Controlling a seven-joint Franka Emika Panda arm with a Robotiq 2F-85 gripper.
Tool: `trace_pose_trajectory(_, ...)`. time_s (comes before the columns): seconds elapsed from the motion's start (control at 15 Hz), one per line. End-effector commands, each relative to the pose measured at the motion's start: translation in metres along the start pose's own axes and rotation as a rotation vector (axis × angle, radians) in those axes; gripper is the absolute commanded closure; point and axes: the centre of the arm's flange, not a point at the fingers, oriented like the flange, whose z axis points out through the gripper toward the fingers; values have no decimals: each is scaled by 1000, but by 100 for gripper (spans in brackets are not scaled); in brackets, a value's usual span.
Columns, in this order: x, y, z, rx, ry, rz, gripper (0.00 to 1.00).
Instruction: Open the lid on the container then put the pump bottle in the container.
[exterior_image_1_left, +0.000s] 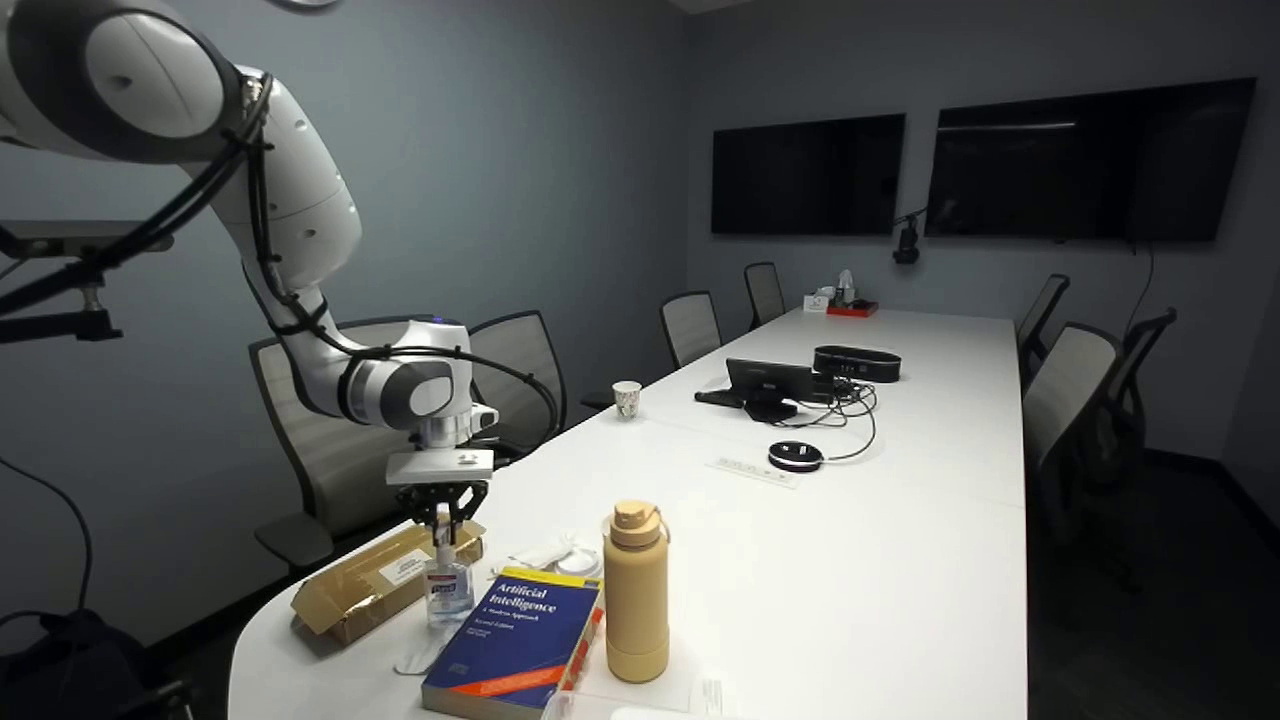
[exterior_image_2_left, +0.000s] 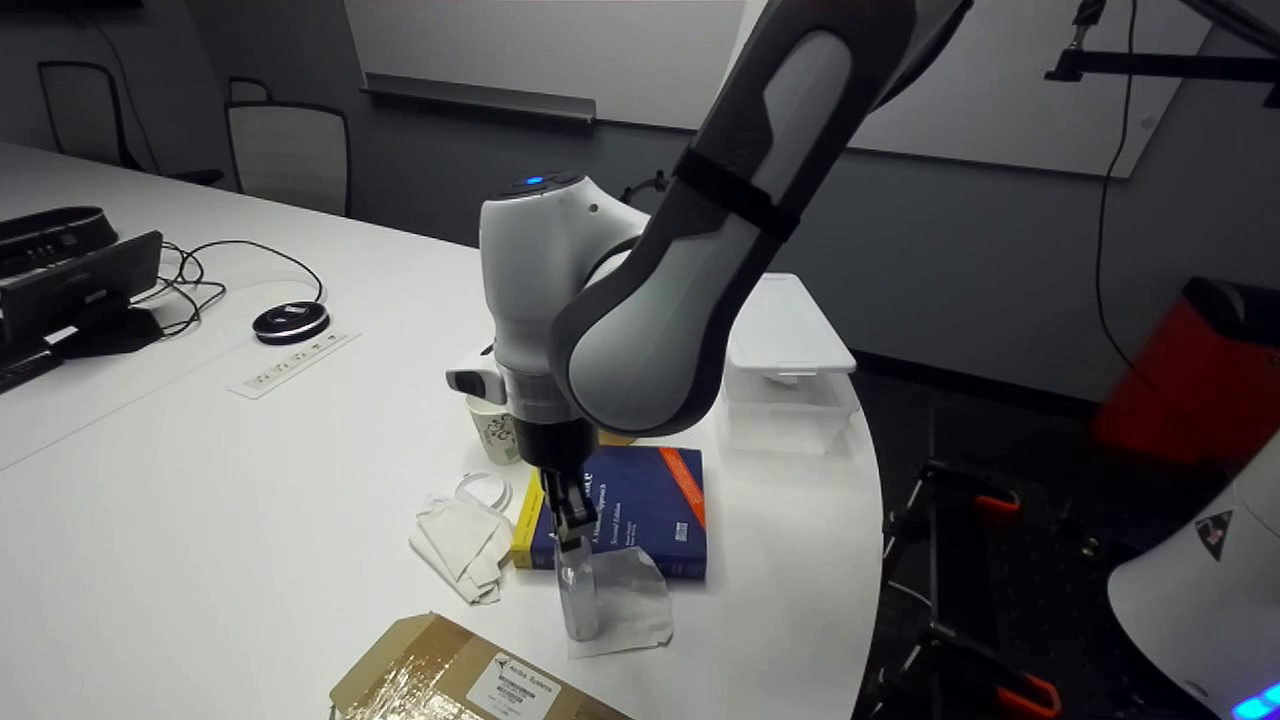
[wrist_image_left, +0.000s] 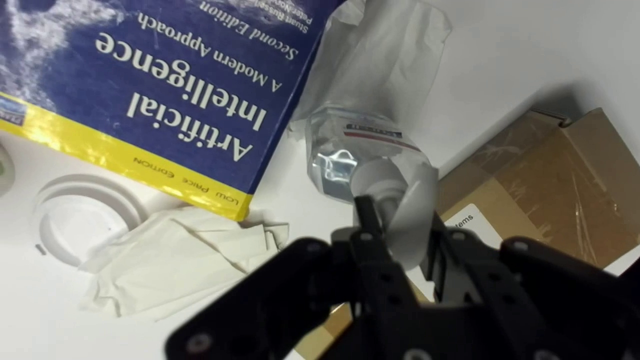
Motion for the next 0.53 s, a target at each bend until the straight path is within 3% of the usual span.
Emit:
trace_pose_trajectory(0.0, -17, 6, -29, -20, 6, 59, 95)
trace_pose_trajectory(0.47, -87, 29, -82, 7, 85, 263, 95)
